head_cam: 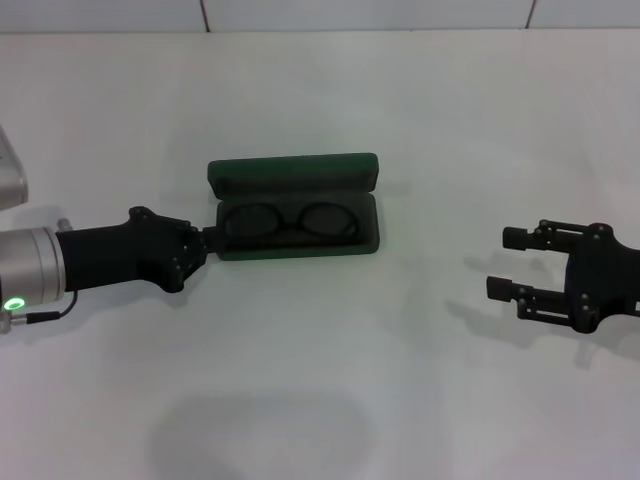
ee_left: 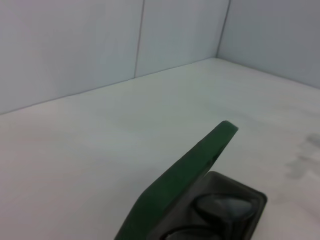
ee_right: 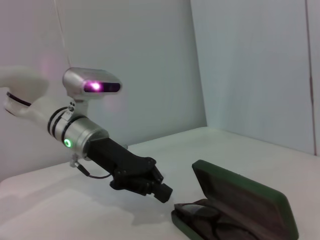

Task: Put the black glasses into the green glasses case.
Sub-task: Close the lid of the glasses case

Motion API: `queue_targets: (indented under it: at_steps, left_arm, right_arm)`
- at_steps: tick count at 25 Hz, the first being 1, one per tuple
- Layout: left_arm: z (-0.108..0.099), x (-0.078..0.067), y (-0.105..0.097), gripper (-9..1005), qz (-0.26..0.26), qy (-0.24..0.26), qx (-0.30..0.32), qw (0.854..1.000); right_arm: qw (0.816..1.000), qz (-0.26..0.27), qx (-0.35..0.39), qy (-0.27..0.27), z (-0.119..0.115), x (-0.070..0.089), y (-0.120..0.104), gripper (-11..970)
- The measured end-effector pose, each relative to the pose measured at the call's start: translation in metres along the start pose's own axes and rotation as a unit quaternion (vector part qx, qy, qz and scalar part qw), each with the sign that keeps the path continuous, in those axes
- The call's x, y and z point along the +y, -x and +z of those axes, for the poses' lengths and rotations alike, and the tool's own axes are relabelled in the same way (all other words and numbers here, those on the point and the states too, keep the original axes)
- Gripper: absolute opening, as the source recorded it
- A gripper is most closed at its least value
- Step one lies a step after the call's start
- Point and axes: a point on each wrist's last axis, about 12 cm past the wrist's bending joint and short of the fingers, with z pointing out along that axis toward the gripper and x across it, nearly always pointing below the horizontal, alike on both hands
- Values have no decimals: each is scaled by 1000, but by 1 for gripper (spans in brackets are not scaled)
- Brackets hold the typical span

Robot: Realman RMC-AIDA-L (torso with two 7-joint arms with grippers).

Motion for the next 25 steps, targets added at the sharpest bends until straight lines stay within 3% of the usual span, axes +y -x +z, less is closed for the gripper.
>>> queue_targets:
  at_steps: [25]
  left_arm:
    - [13, -2, -4, 71, -1, 21, 11, 1000]
  right_arm:
    - [1000, 5, -4, 17, 1, 6, -1, 642]
